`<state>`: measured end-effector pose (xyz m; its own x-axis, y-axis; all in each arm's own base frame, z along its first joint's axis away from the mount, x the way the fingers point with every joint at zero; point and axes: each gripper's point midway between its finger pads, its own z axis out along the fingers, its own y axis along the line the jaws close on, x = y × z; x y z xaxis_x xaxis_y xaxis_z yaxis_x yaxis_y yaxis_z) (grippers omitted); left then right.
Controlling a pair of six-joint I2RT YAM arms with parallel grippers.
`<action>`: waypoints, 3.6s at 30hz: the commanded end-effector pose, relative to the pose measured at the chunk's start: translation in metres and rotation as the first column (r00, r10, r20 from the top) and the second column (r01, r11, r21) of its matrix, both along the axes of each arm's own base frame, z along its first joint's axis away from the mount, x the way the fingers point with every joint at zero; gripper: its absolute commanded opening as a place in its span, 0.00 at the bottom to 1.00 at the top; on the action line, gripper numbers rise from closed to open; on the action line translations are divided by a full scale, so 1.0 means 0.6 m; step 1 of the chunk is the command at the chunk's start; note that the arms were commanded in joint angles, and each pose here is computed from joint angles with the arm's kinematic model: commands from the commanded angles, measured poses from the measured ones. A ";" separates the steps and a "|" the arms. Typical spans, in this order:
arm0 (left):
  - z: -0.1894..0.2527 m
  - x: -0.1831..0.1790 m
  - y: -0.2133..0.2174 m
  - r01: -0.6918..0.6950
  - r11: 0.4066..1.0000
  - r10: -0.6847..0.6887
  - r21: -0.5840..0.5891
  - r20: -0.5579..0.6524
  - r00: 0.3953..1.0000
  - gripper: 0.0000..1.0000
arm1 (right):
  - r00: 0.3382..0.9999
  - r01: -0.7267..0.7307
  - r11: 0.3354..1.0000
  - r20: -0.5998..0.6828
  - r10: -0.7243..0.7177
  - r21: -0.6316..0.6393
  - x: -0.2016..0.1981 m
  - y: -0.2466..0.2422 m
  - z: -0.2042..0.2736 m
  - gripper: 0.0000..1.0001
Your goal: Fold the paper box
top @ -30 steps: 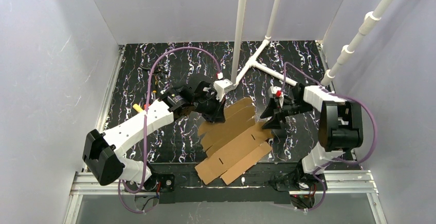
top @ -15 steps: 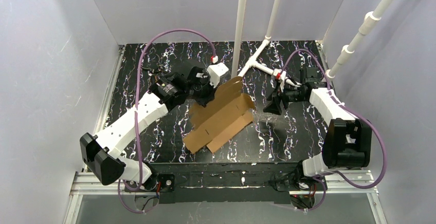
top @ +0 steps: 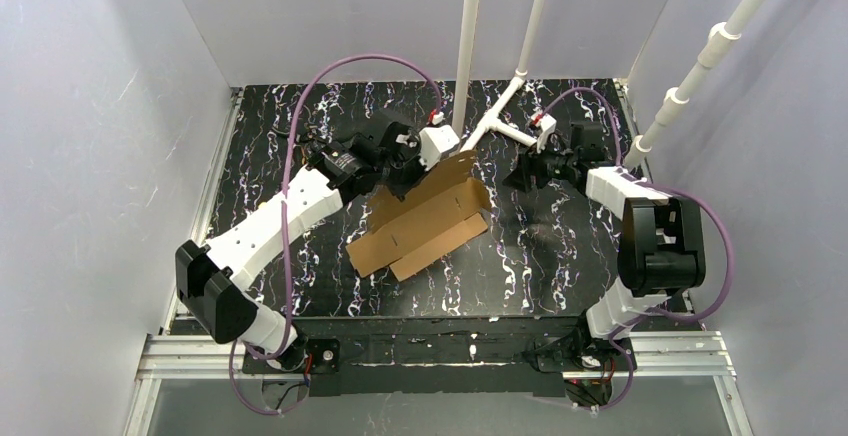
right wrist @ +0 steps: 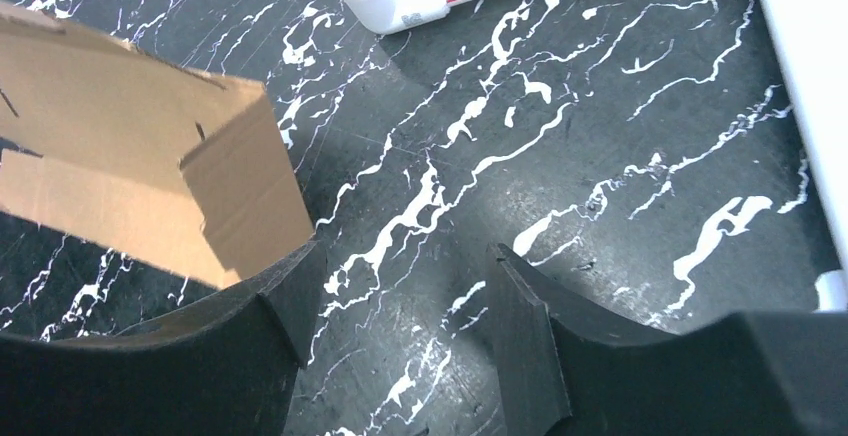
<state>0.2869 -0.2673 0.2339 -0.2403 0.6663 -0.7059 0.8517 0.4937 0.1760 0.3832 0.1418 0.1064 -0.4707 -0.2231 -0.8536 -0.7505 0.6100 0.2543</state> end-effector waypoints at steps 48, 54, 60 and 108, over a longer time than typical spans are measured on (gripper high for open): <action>-0.024 -0.021 -0.013 -0.131 0.988 0.122 -0.079 -0.111 0.986 0.00 | 0.999 0.011 0.980 0.044 -0.002 -0.198 -0.045 0.114 -0.022 0.16; -0.022 -0.036 -0.020 -0.139 0.982 0.118 -0.126 -0.158 0.980 0.00 | 0.997 0.055 0.990 0.053 -0.048 -0.130 -0.049 0.117 -0.011 0.01; 0.009 -0.041 -0.025 -0.069 0.983 0.051 -0.167 -0.113 0.992 0.00 | 0.989 0.098 0.994 0.116 -0.092 -0.048 -0.038 0.122 0.015 0.01; 0.053 -0.042 -0.008 0.246 0.952 -0.259 -0.181 -0.048 0.965 0.00 | 0.864 -0.199 0.978 0.482 0.145 0.062 -0.072 0.155 0.077 0.01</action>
<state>0.2707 -0.2560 0.2597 -0.1857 0.6259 -0.7575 0.9311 0.3585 0.0680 0.3508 0.2282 0.1526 -0.0405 -0.1484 -0.9881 -0.8509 0.5234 -0.0437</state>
